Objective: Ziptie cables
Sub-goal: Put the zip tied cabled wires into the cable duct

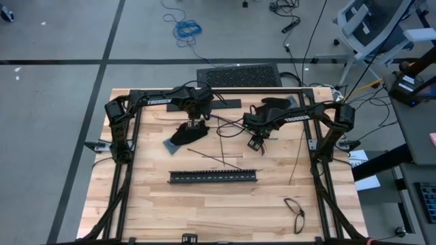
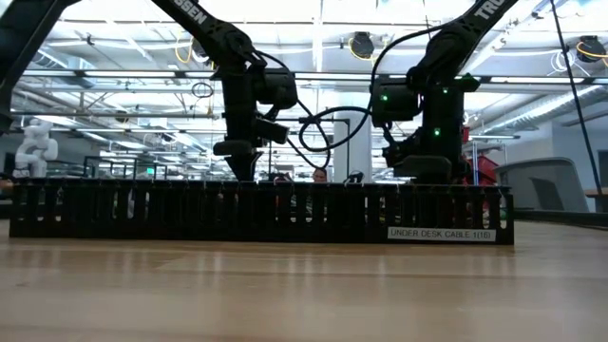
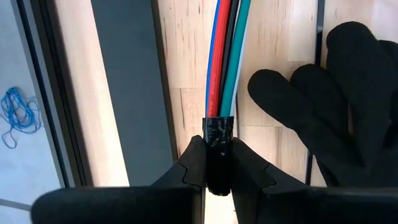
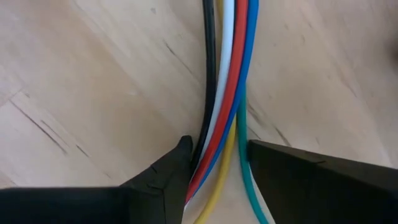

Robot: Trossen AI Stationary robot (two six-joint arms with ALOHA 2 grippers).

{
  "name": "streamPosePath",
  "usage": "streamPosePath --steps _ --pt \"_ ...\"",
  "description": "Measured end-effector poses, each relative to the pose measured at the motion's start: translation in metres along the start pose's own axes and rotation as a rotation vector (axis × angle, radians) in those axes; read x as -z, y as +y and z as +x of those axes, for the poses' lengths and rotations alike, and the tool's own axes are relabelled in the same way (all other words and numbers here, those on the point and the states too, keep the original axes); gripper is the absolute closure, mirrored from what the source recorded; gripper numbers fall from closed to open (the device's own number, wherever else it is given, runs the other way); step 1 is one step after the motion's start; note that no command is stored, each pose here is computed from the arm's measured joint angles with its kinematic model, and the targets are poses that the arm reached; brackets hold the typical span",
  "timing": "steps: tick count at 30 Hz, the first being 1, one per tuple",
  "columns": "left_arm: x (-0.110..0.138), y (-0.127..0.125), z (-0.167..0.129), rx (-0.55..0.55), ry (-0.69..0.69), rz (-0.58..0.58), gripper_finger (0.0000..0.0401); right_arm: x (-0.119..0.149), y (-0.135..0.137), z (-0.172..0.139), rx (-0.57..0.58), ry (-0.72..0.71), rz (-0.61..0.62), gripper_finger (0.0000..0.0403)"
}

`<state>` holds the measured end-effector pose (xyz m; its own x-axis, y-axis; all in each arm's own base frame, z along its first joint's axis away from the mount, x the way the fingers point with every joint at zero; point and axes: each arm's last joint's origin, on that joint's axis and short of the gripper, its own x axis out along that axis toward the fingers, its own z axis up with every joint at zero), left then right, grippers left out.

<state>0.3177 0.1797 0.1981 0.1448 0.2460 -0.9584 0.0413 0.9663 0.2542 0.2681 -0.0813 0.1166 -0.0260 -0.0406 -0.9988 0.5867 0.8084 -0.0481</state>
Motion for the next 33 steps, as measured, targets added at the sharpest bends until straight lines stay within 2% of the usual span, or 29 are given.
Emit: streamPosePath --steps 12,26,29,33 --pt "0.001 0.001 -0.002 -0.024 0.008 -0.001 0.0357 0.001 0.001 0.000 0.003 0.003 0.022 0.0272" --pt "-0.002 0.014 -0.012 -0.070 -0.013 -0.027 0.0357 0.001 0.001 0.000 0.000 0.001 0.034 0.0280" --pt "-0.002 0.013 -0.012 -0.067 -0.010 -0.027 0.0357 0.001 0.001 0.001 0.000 -0.001 0.033 0.0310" --pt "-0.002 0.014 -0.012 -0.068 -0.011 -0.028 0.0357 0.001 0.002 0.001 0.011 -0.002 0.023 0.0378"
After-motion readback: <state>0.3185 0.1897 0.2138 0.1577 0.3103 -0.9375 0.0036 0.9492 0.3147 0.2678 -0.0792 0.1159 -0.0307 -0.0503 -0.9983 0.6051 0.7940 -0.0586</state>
